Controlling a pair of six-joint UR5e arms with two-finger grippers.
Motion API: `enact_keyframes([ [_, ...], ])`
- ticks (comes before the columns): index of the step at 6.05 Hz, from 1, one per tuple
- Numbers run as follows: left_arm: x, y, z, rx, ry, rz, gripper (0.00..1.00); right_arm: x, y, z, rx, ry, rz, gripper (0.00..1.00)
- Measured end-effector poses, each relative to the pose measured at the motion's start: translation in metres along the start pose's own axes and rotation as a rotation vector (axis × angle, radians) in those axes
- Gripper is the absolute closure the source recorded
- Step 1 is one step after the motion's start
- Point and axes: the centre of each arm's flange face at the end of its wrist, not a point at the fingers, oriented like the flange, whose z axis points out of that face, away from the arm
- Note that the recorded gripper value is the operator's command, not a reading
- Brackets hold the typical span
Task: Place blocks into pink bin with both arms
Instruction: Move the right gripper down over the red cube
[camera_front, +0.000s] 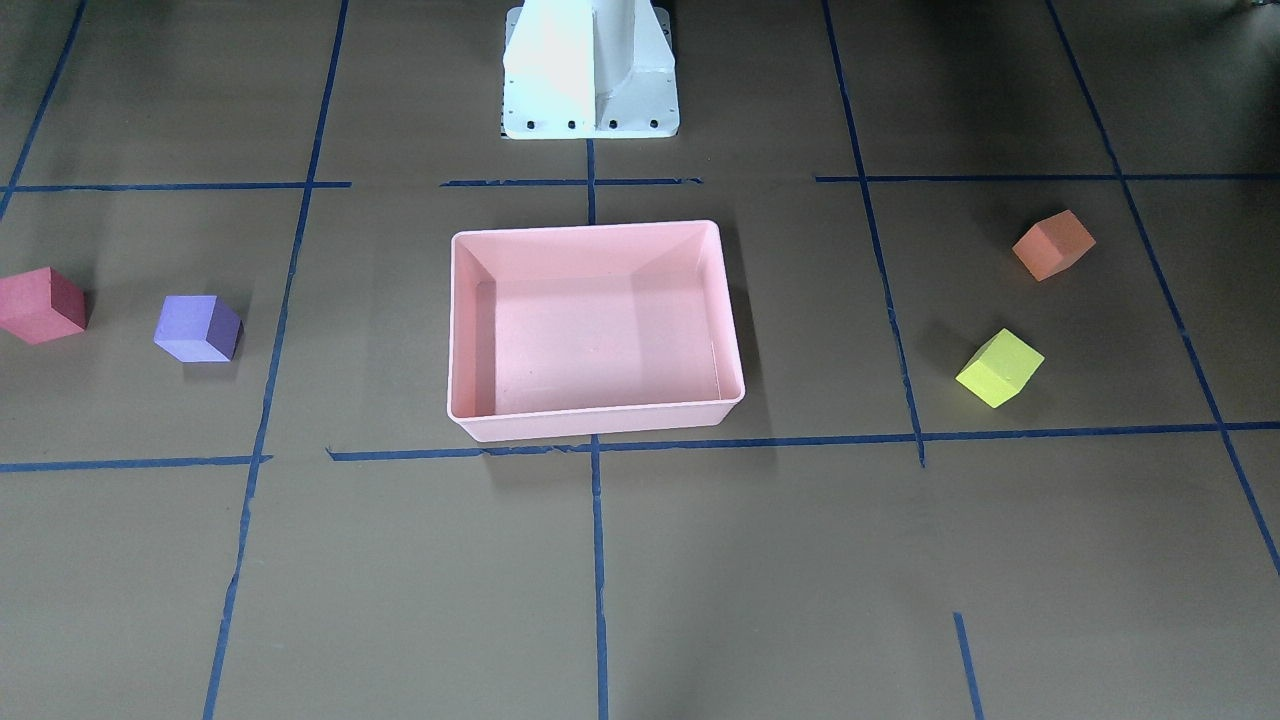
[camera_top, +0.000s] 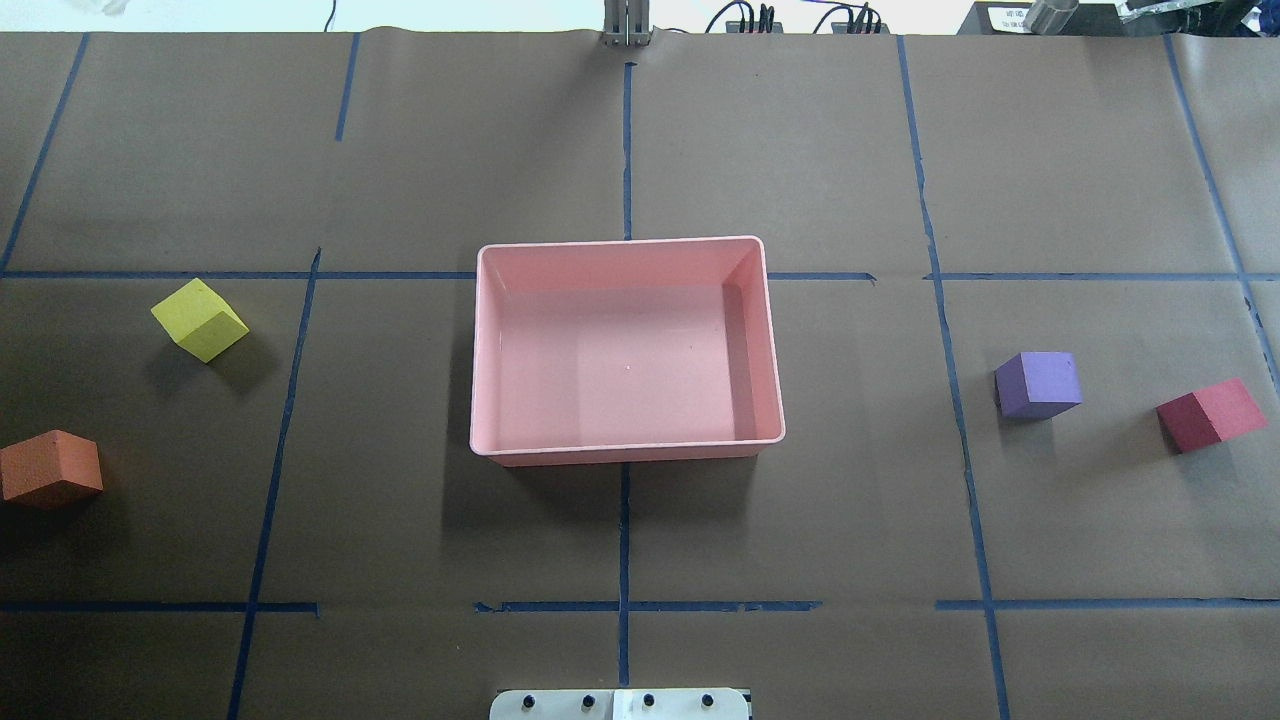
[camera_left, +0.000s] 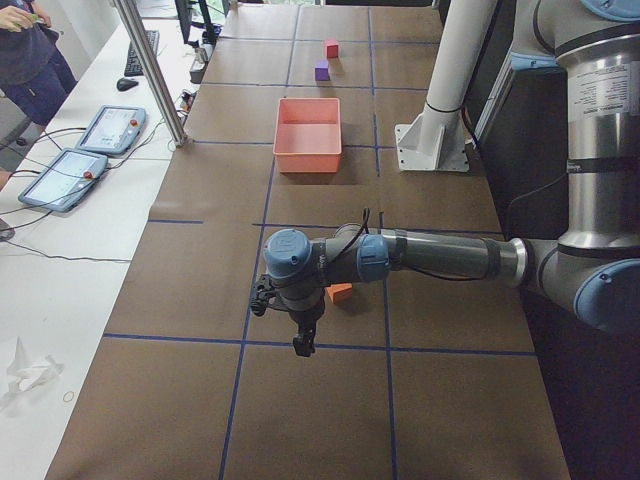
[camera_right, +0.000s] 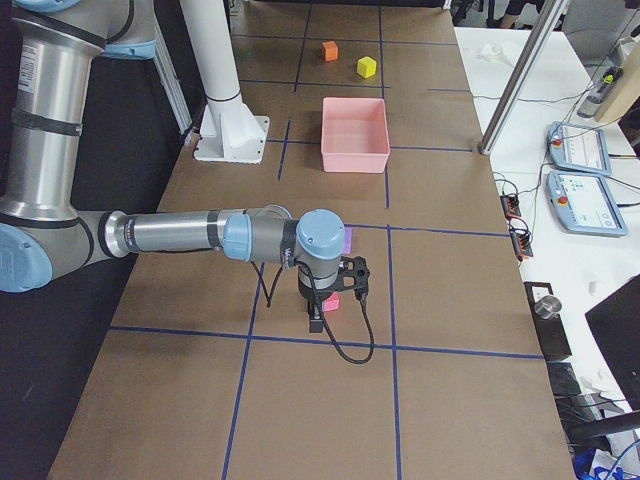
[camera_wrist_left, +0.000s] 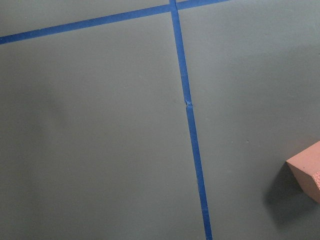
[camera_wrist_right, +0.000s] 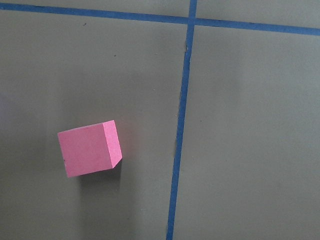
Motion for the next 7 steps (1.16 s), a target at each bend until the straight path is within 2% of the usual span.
enact_keyframes([
  [1, 0.000, 0.000, 0.000, 0.000, 0.001, 0.001, 0.00, -0.002, -0.002, -0.001, 0.002, 0.000, -0.006, 0.00],
  [3, 0.001, 0.000, 0.000, 0.001, 0.003, 0.002, 0.00, -0.026, -0.021, 0.009, 0.040, 0.002, -0.091, 0.00],
  [5, 0.001, 0.000, 0.000, 0.001, 0.005, 0.002, 0.00, -0.072, -0.040, 0.052, 0.076, -0.021, -0.116, 0.00],
  [7, 0.001, 0.001, 0.000, 0.000, 0.005, 0.001, 0.00, -0.084, -0.041, 0.107, 0.107, -0.046, -0.154, 0.00],
])
